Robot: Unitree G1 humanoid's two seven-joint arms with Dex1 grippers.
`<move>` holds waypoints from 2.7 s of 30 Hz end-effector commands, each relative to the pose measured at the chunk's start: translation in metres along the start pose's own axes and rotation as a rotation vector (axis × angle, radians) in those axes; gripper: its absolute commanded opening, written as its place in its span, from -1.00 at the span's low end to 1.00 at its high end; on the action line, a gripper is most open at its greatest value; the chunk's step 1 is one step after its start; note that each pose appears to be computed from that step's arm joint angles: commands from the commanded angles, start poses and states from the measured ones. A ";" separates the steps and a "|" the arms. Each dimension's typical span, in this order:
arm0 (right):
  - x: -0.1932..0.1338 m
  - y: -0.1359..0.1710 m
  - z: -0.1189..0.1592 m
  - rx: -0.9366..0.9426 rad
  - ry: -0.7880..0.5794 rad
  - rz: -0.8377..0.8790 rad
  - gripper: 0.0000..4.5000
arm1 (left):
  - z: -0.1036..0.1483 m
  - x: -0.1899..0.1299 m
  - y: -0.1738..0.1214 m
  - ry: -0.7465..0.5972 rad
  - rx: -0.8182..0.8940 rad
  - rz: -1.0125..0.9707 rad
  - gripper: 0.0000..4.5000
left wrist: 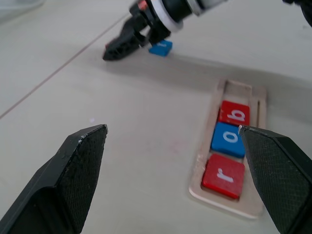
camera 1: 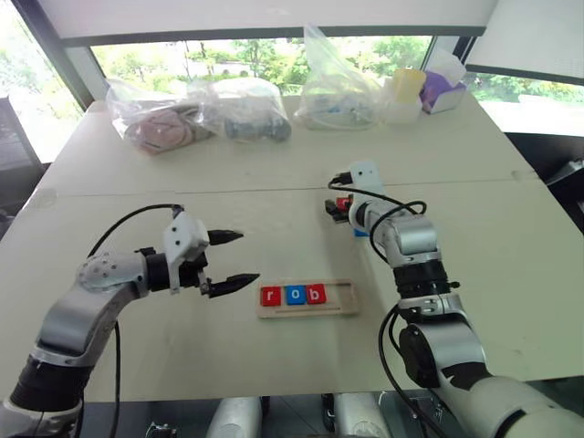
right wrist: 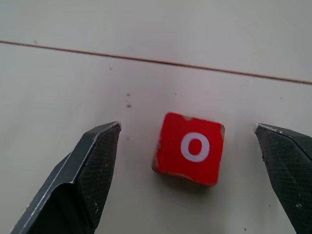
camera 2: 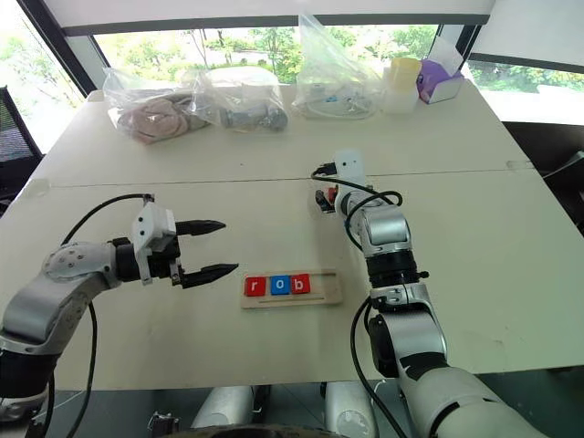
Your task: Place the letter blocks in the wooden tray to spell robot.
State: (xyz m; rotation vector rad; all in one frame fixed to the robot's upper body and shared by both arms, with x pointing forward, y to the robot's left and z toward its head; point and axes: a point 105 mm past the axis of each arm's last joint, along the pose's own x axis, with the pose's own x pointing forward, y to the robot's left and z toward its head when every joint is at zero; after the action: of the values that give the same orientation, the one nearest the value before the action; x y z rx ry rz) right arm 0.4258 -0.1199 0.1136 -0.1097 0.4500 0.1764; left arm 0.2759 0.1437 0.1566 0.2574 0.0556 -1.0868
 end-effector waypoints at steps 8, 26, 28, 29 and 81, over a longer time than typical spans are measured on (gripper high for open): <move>0.002 0.011 0.005 0.001 -0.001 0.026 0.70 | 0.011 -0.010 0.005 -0.042 0.032 0.035 1.00; -0.098 -0.033 -0.005 -0.163 0.046 0.079 -0.47 | 0.002 -0.008 -0.010 -0.016 0.034 -0.152 1.00; -0.114 -0.040 -0.018 -0.156 0.089 0.075 -0.47 | 0.000 -0.008 -0.014 -0.014 0.038 -0.187 1.00; -0.124 -0.043 -0.027 -0.153 0.115 0.070 -0.47 | 0.001 -0.008 -0.013 -0.022 0.045 -0.201 1.00; -0.166 -0.082 -0.087 -0.768 0.262 0.802 0.98 | 0.005 0.001 -0.016 -0.078 0.069 -0.313 1.00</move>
State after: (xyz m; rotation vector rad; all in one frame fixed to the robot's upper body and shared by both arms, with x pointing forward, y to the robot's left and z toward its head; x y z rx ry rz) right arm 0.2524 -0.2362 0.1095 -0.6364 0.6923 1.1211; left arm 0.2648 0.1332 0.1501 0.2488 0.0265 -1.4177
